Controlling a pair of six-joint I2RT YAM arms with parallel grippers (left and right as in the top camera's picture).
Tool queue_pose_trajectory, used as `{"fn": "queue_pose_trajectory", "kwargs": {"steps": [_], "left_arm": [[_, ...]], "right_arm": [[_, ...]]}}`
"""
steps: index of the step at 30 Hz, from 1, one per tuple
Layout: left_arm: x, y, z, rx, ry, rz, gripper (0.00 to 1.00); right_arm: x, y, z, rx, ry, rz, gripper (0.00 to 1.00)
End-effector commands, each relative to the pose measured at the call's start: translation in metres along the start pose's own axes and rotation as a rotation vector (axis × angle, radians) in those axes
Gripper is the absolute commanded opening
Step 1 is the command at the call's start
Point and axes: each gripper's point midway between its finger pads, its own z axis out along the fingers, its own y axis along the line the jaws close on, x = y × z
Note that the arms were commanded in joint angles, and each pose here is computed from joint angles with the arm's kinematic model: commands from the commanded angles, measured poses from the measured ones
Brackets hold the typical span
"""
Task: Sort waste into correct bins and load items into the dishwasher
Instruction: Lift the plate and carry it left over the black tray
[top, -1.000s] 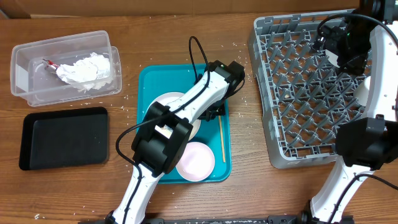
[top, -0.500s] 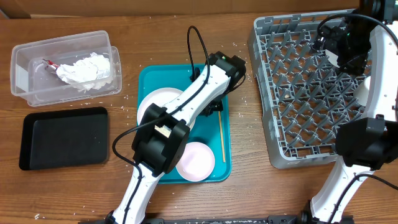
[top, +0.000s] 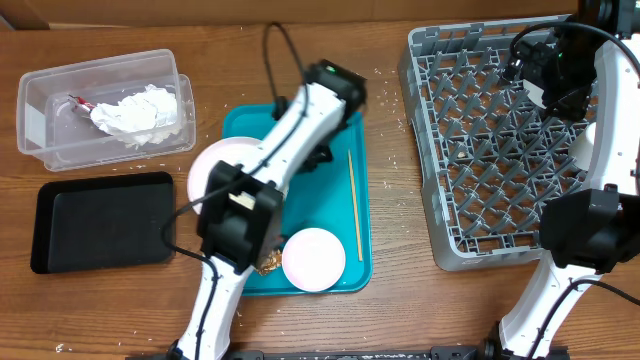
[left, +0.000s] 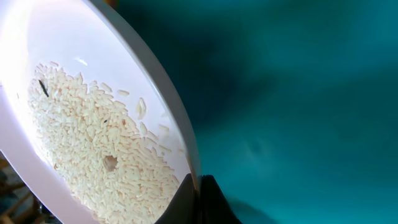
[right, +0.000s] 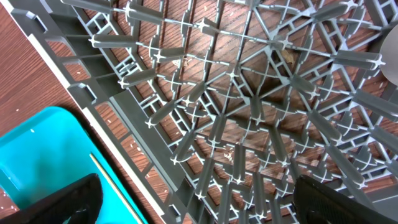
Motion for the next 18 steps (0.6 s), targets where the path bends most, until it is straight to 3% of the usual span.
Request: {"fn": "queue_pose_trajectory", "kwargs": {"steps": [1, 18], "left_arm": [[-0.025, 0.035, -0.024, 0.072, -0.030, -0.130, 0.04], [-0.081, 0.151, -0.005, 0.214, 0.112, -0.375, 0.04]], "right_arm": [[-0.001, 0.000, -0.004, 0.002, -0.015, -0.002, 1.00], [-0.001, 0.000, -0.004, 0.002, -0.015, -0.002, 1.00]]}}
